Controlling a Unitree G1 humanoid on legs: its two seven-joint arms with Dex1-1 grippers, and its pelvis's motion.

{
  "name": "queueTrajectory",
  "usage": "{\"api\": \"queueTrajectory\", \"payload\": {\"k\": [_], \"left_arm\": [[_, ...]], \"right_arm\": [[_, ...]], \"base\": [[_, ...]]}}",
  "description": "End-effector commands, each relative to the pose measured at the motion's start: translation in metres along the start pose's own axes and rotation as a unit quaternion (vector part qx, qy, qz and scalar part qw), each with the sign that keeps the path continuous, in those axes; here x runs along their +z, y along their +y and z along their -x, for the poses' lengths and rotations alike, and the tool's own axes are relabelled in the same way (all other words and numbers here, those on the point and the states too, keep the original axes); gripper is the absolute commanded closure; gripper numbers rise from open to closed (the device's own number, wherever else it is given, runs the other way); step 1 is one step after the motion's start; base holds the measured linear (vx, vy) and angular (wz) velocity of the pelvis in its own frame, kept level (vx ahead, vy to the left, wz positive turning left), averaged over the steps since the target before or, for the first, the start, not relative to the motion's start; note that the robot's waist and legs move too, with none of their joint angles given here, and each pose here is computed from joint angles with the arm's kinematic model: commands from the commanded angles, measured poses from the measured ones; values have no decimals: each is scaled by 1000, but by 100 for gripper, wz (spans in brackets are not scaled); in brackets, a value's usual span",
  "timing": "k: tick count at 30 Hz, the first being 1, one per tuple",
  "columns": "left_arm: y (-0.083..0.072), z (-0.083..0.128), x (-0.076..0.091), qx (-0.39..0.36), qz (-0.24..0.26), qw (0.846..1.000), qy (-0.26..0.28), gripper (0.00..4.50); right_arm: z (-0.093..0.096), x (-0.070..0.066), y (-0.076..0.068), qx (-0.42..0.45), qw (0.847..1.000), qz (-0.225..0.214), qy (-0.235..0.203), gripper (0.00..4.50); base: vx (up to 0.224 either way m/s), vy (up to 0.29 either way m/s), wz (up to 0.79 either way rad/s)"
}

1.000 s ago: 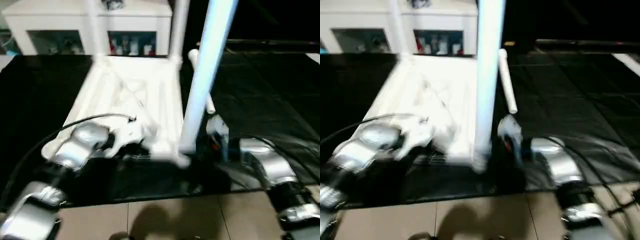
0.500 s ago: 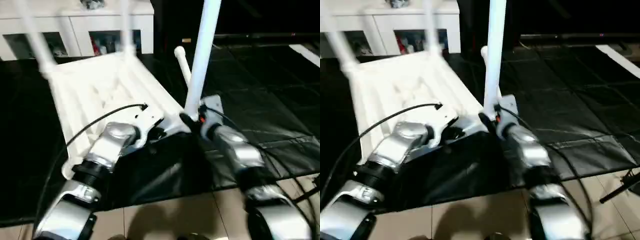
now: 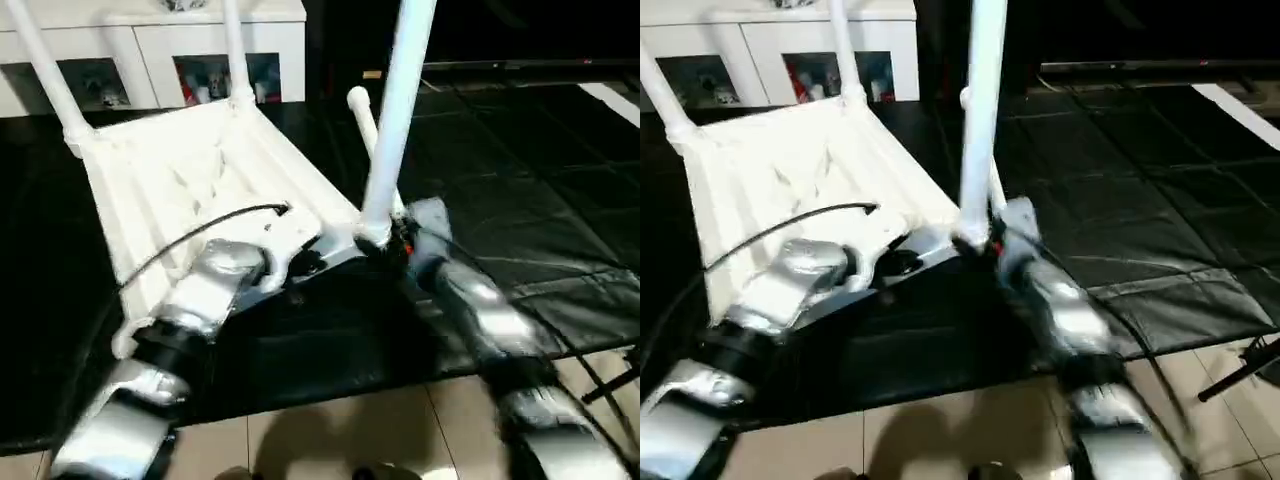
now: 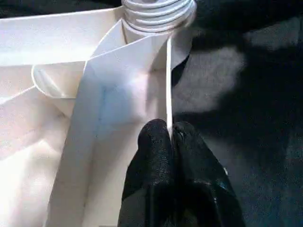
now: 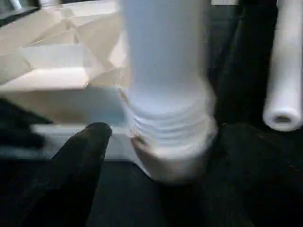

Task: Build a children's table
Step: Rotate leg to tighten

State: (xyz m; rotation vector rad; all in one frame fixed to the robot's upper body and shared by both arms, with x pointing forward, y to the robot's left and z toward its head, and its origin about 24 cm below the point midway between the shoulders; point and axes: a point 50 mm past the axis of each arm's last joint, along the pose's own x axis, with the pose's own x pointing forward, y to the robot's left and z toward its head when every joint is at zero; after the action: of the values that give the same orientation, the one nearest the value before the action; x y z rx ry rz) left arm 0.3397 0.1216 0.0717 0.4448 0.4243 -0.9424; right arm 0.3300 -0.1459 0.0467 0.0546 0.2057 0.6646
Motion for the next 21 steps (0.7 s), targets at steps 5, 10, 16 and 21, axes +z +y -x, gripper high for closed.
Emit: {"api": "queueTrajectory", "payload": {"k": [5,10,16,21], "left_arm": [[13,28,-4,-37,-60,997,-22,450],[13,39,-14,-84,-106,991,-14,450],[1,51,-20,-191,-135,972,-11,450],[-10,55,-22,-255,-161,953,-3,450]], "right_arm": [[39,20,-7,121,991,57,0,6],[56,23,-9,180,979,87,30,6],[58,23,-3,254,957,116,73,6],[47,19,5,294,944,120,91,6]], "base": [[0,0,0],[0,0,0],[0,0,0],[0,0,0]]}}
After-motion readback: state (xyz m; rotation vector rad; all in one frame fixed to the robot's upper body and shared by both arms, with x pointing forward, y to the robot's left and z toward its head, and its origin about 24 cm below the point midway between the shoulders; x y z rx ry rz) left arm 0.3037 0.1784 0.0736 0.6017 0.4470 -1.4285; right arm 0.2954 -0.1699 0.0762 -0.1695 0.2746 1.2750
